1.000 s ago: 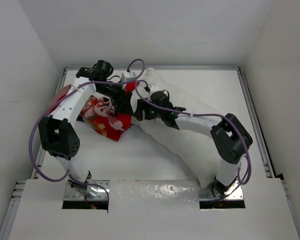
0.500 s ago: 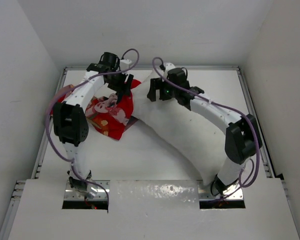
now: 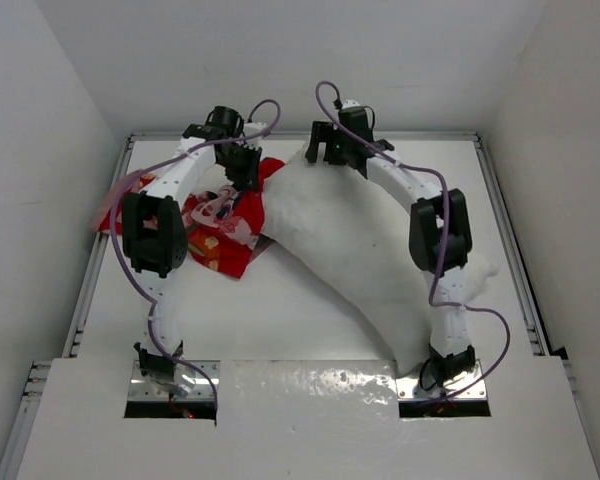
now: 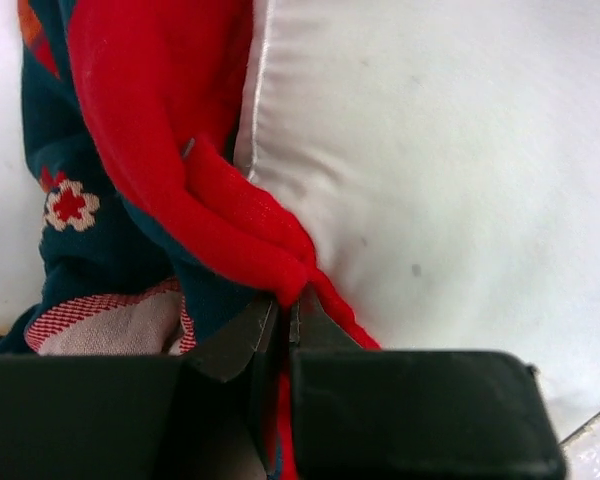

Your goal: Put the pillow into the pillowcase

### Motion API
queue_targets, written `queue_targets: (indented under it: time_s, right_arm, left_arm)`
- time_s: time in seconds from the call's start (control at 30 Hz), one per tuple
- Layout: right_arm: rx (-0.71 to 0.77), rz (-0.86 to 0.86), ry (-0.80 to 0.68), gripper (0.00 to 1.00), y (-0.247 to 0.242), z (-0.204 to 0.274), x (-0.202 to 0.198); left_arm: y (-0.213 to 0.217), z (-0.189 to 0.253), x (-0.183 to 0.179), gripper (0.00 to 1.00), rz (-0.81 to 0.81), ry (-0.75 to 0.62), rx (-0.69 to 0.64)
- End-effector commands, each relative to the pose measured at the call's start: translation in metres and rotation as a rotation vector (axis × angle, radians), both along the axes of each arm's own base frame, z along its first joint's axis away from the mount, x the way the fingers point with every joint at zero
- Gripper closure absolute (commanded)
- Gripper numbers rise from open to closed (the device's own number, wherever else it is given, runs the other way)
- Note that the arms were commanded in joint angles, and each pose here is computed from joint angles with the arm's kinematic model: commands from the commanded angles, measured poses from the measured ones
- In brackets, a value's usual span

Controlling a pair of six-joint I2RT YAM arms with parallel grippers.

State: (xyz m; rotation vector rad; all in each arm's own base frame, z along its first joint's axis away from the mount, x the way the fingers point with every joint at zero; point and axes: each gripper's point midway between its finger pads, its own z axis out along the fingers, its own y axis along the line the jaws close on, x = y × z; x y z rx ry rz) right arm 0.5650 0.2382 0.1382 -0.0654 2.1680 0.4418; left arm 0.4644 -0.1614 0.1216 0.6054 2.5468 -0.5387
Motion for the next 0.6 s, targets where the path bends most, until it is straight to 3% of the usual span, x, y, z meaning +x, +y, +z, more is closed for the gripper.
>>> queue_targets:
  time_s: [0.0,0.1,0.13,0.23,0.27,0.3,0.57]
  right_arm:
    - [0.035,-0.077,0.041,0.05,-0.011,-0.034,0.026]
    - [0.109,0.006,0.090,0.10,0.011,-0.051,0.021]
    - [0.164,0.070,0.113,0.30,0.024,-0.050,0.013]
    - [0.250,0.156,0.148,0.72,0.040,-0.047,-0.014]
    - [0.275,0.161,0.139,0.92,0.040,-0.041,-0.027]
    - [0.286,0.168,0.132,0.99,0.041,-0.038,-0.036]
    - [0.309,0.228,-0.021,1.00,0.047,-0.001,-0.083]
  left_arm:
    - [-0.011,0.058,0.012,1.00,-0.038,-0.136,-0.095]
    - [-0.010,0.071,0.019,1.00,-0.032,-0.170,-0.107]
    - [-0.010,0.078,0.023,1.00,-0.027,-0.190,-0.110]
    - [-0.010,0.096,0.029,1.00,-0.028,-0.235,-0.122]
    - [-0.012,0.103,0.029,1.00,-0.036,-0.254,-0.134]
    - [-0.012,0.109,0.031,1.00,-0.041,-0.270,-0.137]
    - [-0.019,0.120,0.028,1.00,-0.077,-0.297,-0.182]
